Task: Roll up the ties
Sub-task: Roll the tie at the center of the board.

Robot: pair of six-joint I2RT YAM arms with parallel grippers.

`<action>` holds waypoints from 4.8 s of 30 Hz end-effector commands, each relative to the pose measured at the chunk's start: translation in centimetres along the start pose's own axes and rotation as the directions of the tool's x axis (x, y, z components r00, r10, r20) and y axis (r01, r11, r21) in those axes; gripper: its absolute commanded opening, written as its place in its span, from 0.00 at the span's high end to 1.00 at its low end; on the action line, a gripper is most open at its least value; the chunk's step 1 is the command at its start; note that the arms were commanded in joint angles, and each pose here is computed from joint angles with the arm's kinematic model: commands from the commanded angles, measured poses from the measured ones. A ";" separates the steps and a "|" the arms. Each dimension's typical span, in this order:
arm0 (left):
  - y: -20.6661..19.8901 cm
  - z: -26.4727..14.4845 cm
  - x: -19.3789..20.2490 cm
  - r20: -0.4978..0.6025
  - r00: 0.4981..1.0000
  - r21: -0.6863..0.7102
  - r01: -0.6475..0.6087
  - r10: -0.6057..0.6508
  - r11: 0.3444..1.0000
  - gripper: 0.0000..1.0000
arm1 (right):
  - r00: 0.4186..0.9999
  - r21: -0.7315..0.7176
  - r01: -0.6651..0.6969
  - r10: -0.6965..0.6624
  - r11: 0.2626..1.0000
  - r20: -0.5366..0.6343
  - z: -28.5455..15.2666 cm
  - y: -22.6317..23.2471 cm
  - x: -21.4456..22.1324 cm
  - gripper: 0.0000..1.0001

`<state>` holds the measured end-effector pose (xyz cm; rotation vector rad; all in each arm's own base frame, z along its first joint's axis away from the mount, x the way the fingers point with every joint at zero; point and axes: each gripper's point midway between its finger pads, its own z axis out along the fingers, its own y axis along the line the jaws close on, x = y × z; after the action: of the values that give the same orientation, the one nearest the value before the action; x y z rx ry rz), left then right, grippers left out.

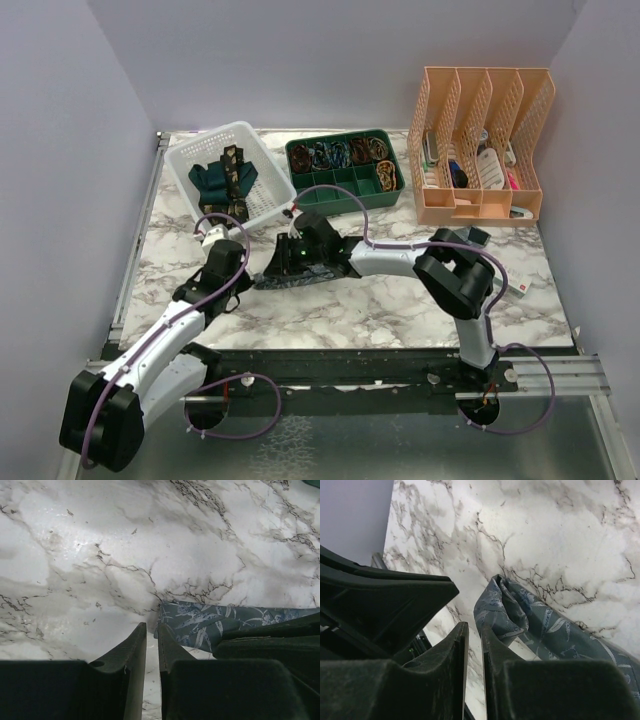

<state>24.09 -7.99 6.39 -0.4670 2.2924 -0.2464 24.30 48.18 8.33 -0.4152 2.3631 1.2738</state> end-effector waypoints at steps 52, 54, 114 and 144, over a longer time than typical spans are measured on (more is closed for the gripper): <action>5.1 0.4 -1.0 -0.068 0.924 -0.170 0.360 -0.376 0.917 0.28 | 0.683 -0.112 0.730 -0.714 0.674 0.153 -1.3 1.6 -1.7 0.49; 5.2 0.3 -1.4 -0.058 0.921 -0.176 0.371 -0.386 0.912 0.28 | 0.562 -0.133 0.827 -0.804 0.546 0.195 -1.3 1.5 -1.2 0.05; 3.6 0.4 -1.9 -0.104 0.939 -0.065 0.323 -0.328 0.944 0.26 | 0.414 -0.027 0.901 -0.838 0.433 0.355 -3.6 3.9 -4.5 0.09; 1.8 1.1 0.6 -0.188 0.920 0.062 0.360 -0.343 0.931 0.26 | 1.000 0.089 -0.018 0.017 0.996 0.006 -1.0 -2.4 0.7 0.83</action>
<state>24.17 -6.18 4.76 -0.8379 2.3414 -0.5512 24.52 45.66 7.47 -0.3771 2.3687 1.1842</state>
